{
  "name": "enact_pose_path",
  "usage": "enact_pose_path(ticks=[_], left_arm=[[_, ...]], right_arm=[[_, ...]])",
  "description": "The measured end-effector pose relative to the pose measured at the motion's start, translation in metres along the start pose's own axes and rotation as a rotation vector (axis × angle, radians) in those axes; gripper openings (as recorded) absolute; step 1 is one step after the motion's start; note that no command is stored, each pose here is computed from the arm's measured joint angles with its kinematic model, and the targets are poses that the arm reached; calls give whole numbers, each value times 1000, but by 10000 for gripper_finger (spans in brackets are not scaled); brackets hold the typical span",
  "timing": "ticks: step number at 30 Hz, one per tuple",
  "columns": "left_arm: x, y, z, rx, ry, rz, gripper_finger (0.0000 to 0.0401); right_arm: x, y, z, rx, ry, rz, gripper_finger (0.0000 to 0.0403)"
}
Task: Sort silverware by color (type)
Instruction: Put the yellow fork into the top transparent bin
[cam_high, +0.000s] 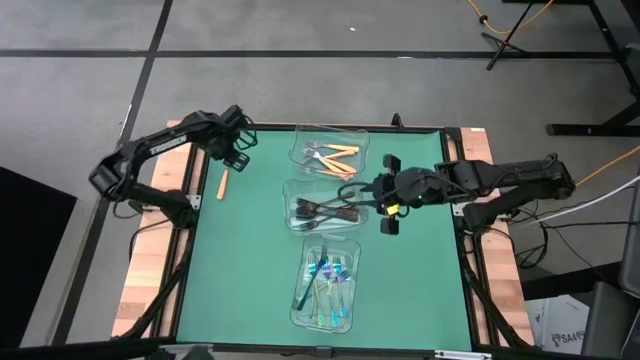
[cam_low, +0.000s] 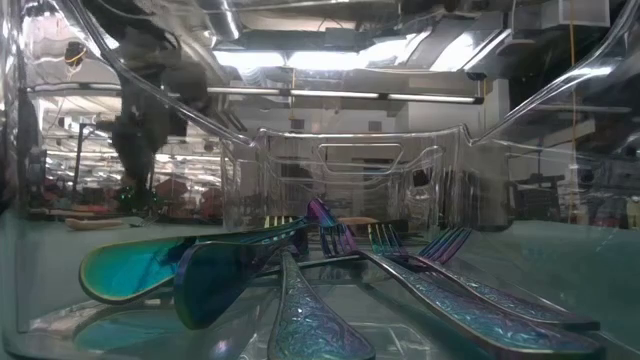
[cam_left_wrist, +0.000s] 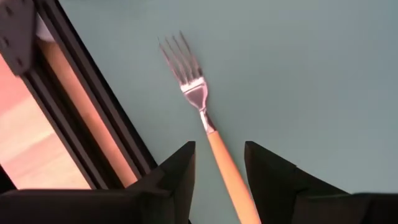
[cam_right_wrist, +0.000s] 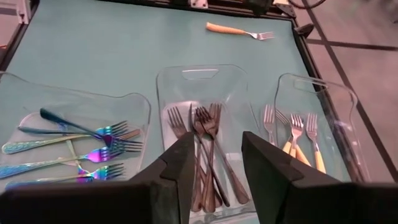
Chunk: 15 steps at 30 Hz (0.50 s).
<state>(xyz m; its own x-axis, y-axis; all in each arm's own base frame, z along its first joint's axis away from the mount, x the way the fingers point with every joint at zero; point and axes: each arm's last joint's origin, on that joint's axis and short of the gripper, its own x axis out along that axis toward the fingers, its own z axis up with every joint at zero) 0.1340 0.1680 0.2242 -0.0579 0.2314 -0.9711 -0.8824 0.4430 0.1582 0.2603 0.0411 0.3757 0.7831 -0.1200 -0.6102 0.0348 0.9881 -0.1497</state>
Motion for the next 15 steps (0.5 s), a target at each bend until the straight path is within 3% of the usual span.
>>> enact_pose_path(ticks=[8, 15], left_arm=[[39, 5, 14, -37, 160, 34, 126], [58, 7, 21, -56, 206, 36, 125]], right_arm=[[2, -7, -1, 18, 10, 2, 122], [2, -6, -1, 17, 12, 37, 122]])
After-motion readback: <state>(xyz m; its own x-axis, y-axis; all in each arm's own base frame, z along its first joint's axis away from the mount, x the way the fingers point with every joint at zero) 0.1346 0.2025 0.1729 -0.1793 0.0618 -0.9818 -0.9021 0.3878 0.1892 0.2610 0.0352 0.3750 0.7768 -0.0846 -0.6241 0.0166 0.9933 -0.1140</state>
